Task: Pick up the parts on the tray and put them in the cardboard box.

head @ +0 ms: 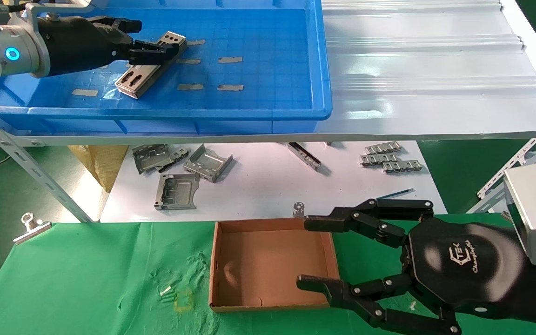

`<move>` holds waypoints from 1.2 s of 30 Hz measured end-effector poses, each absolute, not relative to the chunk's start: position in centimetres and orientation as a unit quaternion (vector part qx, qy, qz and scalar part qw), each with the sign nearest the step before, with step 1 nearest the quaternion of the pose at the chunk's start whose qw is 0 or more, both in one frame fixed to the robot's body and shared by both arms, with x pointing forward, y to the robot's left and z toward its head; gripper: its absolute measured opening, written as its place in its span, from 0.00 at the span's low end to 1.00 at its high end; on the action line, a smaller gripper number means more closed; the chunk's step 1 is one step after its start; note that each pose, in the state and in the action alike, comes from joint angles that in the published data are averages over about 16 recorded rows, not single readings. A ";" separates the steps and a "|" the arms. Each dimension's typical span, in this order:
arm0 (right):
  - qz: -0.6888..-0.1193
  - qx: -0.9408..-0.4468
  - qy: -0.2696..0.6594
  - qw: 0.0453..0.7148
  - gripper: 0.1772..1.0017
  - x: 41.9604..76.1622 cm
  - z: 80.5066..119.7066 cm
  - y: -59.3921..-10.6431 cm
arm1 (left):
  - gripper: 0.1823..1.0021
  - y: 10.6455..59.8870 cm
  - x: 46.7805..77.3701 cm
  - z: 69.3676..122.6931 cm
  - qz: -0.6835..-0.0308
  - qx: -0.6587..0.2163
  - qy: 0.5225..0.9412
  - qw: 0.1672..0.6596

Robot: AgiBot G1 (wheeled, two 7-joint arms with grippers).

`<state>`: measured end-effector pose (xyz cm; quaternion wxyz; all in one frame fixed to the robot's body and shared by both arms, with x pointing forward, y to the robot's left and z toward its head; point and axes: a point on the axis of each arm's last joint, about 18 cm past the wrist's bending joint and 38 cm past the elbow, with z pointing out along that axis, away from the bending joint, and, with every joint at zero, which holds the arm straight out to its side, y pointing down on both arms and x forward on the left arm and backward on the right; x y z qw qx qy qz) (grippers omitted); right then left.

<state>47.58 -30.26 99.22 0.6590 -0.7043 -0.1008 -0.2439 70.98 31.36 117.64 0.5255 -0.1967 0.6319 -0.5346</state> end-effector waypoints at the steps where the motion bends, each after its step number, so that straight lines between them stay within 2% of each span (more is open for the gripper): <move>1: -0.244 -0.704 -0.101 0.659 0.41 47.6 99.2 -30.3 | 0.94 31.4 71.0 117.6 -0.537 -0.198 0.631 0.524; 7: -0.244 -0.704 -0.101 0.659 0.59 47.6 99.2 -30.3 | 0.86 31.3 71.0 117.6 -0.547 -0.206 0.627 0.516; 12: -0.244 -0.704 -0.101 0.659 0.73 47.6 99.2 -30.3 | 0.75 31.3 71.0 117.5 -0.552 -0.210 0.625 0.510; 18: -0.244 -0.704 -0.101 0.659 0.86 47.6 99.2 -30.3 | 0.58 31.3 71.0 117.4 -0.555 -0.215 0.625 0.505; 28: -0.244 -0.704 -0.101 0.659 0.97 47.6 99.2 -30.3 | 0.28 31.5 70.8 117.5 -0.557 -0.218 0.625 0.502; 36: -0.244 -0.704 -0.101 0.659 1.00 47.6 99.2 -30.3 | 0.14 31.6 70.7 117.8 -0.555 -0.215 0.624 0.506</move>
